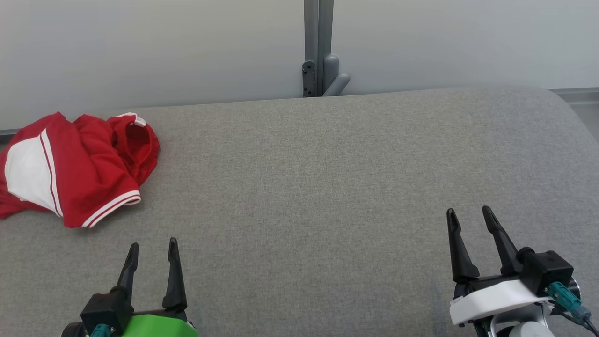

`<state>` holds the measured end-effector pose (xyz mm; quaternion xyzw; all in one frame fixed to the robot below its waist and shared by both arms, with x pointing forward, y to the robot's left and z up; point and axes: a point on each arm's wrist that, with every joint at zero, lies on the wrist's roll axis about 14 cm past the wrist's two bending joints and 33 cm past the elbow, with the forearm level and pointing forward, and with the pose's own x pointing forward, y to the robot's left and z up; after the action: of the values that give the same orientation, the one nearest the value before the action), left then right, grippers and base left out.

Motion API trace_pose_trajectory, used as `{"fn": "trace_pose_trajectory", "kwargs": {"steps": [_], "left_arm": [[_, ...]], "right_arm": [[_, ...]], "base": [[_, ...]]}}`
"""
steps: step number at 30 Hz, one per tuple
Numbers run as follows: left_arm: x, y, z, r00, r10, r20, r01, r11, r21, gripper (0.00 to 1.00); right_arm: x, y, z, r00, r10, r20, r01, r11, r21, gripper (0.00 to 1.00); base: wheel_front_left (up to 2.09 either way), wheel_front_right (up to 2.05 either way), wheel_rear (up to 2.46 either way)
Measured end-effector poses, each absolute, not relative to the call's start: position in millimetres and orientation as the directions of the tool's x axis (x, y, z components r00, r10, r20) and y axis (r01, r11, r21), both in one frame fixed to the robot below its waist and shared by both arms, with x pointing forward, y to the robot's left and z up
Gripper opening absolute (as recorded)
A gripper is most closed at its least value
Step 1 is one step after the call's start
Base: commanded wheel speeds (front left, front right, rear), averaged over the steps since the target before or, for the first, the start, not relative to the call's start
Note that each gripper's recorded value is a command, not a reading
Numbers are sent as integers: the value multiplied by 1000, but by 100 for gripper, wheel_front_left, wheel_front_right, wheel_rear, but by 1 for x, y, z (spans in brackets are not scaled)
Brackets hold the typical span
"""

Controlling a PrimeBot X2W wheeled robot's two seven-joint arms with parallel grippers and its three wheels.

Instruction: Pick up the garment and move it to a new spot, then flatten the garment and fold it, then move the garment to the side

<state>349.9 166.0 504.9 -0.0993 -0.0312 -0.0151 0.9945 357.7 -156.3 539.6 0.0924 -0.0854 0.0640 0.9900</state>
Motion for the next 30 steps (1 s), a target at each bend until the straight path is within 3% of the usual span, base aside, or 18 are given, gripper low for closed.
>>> {"fn": "trace_pose_trajectory", "kwargs": {"steps": [13,30], "left_arm": [[349,163,504,996,-42,76,52,990,-130,100],[349,162,502,997,-45,68,54,990,-130,100]], "right_arm": [[357,-152,541,972,136,193,-155,984,87,100],[357,-153,539,974,133,186,-151,984,89,100]], "base": [[0,0,0],[0,0,0]]}}
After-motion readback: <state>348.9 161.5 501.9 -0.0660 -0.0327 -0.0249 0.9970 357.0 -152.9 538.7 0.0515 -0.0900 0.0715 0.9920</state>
